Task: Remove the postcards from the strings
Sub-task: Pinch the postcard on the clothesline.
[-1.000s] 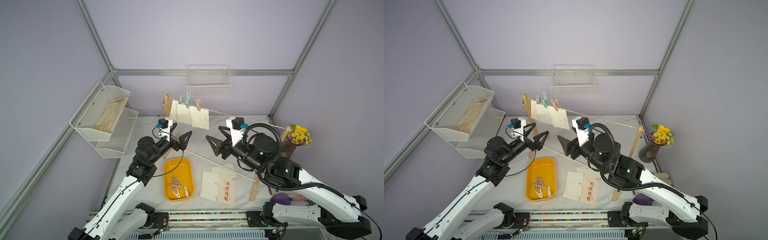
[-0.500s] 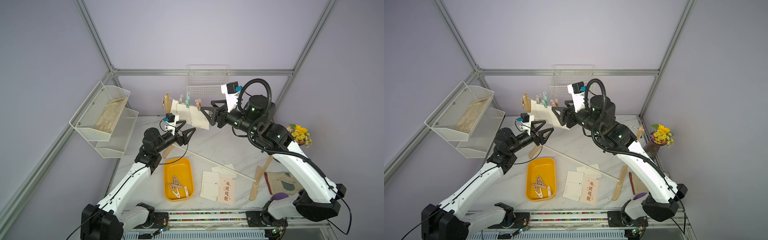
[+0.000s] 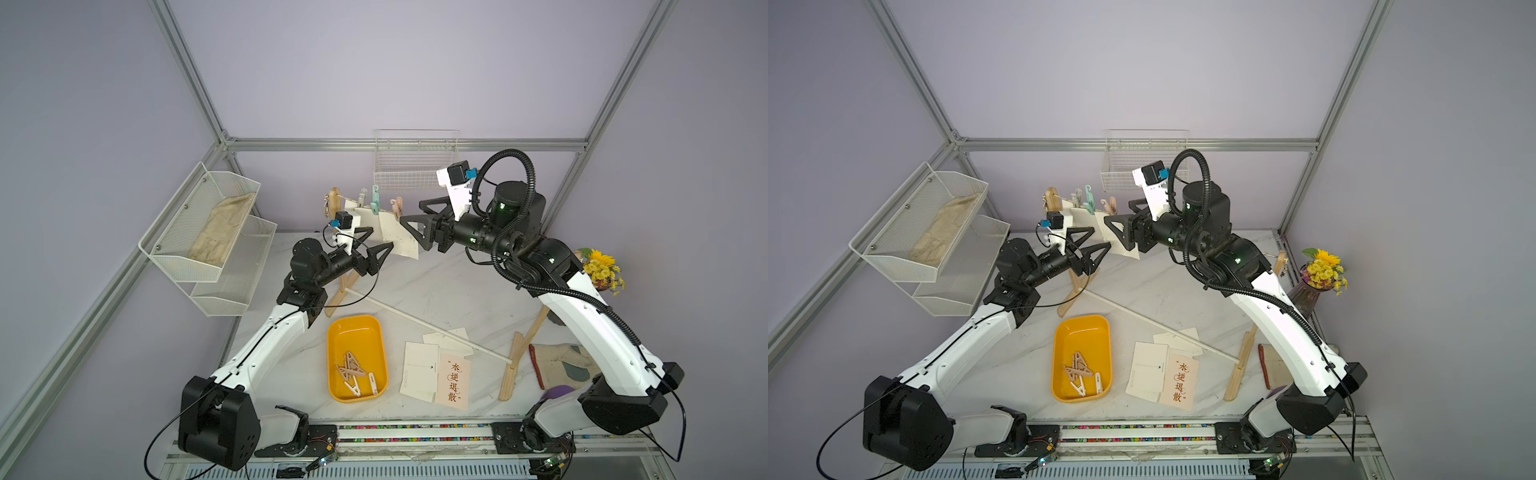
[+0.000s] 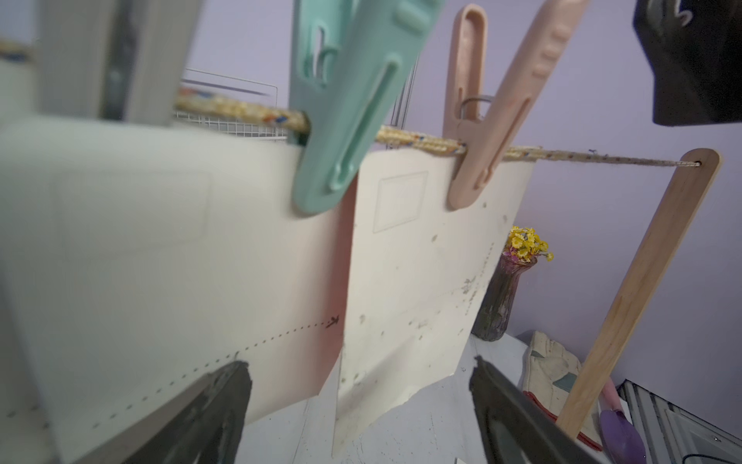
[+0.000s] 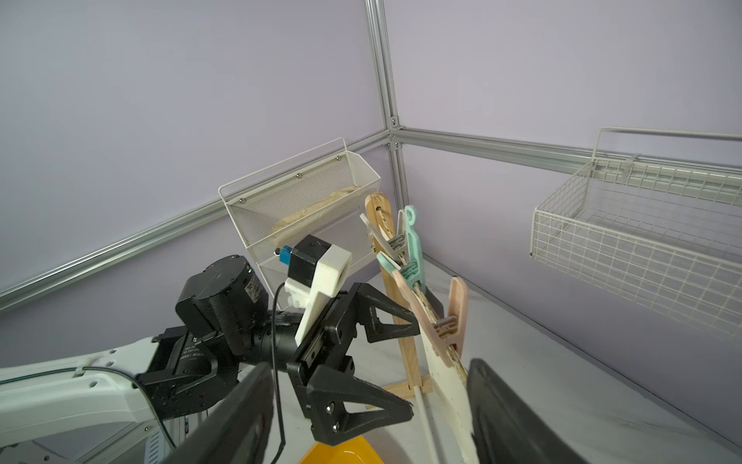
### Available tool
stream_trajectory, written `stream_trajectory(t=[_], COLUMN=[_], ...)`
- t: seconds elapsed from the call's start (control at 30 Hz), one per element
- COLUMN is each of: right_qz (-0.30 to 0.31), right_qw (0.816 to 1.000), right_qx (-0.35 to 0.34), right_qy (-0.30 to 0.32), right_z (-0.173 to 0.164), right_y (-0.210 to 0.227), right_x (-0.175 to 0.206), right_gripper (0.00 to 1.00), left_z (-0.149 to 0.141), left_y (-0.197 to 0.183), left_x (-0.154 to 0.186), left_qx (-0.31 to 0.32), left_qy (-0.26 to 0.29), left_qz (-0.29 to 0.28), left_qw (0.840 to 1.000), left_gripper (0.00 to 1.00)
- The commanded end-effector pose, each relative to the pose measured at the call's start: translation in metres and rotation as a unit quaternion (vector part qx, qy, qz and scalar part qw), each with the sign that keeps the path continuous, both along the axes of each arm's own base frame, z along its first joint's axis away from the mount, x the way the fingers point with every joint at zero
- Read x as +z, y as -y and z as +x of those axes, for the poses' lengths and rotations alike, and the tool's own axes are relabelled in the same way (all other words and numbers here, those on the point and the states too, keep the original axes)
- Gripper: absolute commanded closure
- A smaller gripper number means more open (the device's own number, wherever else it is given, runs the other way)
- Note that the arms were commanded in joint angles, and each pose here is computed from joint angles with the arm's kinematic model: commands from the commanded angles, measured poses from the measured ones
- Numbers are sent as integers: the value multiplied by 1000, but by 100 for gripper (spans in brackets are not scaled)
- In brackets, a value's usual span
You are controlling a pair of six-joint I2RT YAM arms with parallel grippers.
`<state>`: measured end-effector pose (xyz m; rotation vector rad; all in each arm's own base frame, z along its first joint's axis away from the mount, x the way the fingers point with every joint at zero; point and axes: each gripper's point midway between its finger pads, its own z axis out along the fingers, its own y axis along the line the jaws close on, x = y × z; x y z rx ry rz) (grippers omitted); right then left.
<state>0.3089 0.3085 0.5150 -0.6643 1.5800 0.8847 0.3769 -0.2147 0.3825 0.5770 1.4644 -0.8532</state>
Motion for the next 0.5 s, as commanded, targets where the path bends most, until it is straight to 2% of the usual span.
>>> stream_trajectory(t=[0.0, 0.1, 0.2, 0.47], right_qz=[1, 3, 3, 0], right_qw=[1000, 1000, 1000, 1000], right_qx=[11, 10, 11, 0], right_qy=[13, 13, 13, 11], right_z=[-3, -3, -1, 9], right_y=[2, 2, 2, 1], right_x=[9, 10, 10, 7], right_gripper=[22, 22, 21, 21], left_z=[-10, -8, -7, -16], left_y=[11, 14, 15, 17], left_x=[35, 36, 36, 31], left_qx=[-60, -74, -76, -96], left_qy=[36, 32, 34, 28], left_qz=[0, 0, 1, -12], left_qw=[998, 997, 996, 995], left_gripper=[10, 4, 4, 27])
